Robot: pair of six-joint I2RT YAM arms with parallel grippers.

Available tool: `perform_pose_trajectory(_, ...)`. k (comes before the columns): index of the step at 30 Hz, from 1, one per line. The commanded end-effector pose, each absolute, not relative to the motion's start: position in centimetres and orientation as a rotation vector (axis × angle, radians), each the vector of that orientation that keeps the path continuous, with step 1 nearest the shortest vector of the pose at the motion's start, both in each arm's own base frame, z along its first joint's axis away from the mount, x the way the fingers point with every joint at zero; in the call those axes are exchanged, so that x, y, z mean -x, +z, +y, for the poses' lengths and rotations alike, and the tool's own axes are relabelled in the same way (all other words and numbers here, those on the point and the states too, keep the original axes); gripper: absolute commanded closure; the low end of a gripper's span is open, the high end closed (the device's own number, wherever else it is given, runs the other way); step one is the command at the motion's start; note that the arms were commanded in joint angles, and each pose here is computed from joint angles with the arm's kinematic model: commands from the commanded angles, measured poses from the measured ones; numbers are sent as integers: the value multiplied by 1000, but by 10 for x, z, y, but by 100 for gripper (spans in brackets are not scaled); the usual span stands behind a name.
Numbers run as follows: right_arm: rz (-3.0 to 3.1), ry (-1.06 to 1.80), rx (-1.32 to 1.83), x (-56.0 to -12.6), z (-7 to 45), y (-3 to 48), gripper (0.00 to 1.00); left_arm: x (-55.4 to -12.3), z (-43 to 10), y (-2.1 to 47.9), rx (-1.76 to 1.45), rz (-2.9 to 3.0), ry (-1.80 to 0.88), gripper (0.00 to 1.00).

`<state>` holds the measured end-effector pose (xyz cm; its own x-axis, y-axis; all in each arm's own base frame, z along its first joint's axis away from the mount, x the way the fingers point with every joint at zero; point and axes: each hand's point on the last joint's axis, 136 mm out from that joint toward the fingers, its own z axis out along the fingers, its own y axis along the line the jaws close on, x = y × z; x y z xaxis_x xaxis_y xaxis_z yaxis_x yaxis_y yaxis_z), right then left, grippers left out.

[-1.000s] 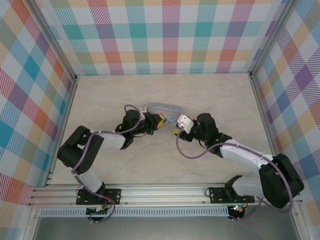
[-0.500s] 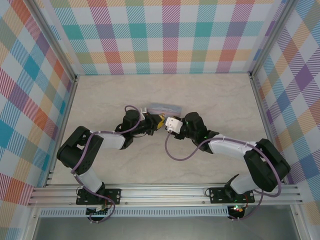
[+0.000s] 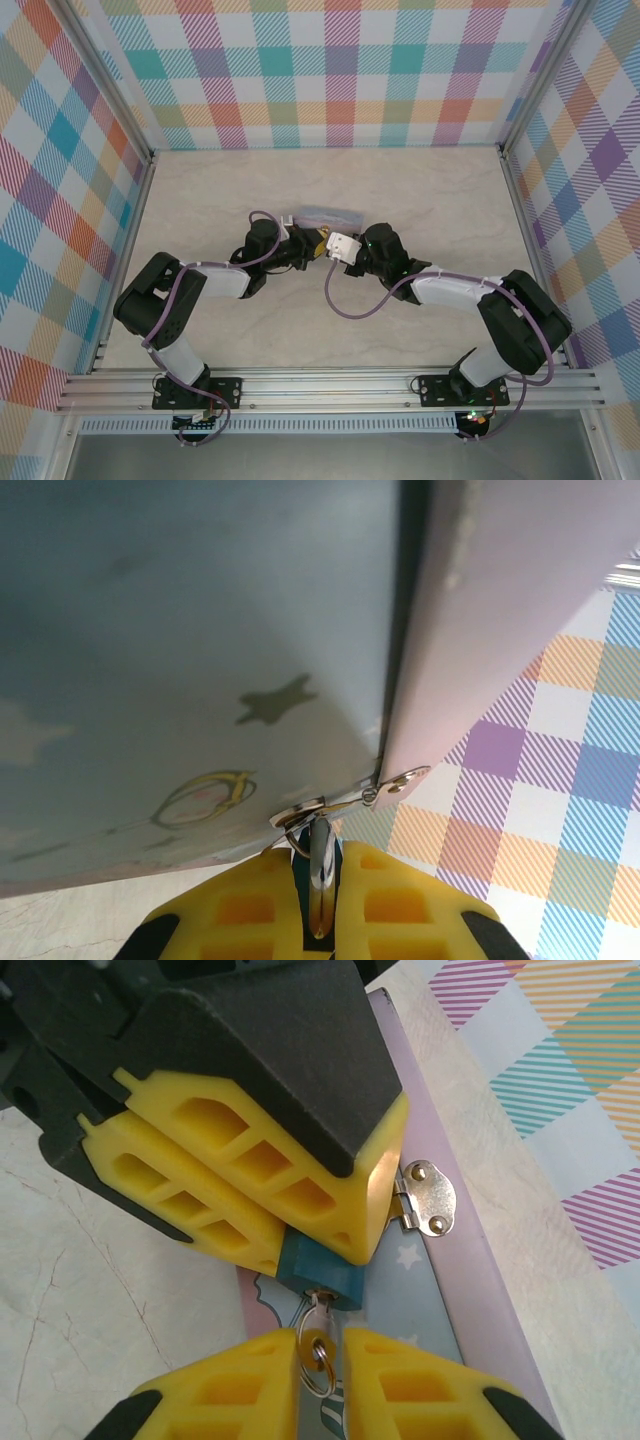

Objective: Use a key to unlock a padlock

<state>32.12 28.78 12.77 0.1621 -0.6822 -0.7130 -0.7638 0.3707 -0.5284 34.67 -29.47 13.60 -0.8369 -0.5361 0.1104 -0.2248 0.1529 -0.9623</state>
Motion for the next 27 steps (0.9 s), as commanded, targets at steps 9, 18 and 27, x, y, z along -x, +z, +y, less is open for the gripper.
perform_pose_trajectory(9, 1563, 105, 1253, -333, 298, 136, 89, -351, -299, 164, 677, 2104, -1818, 100)
perform_pose_trajectory(18, 1657, 199, 1168, -334, 301, 138, 100, -349, -298, 163, 674, 2104, -1818, 100)
perform_pose_trajectory(27, 1719, 305, 1134, -323, 302, 130, 100, -349, -297, 157, 662, 2128, -1771, 100)
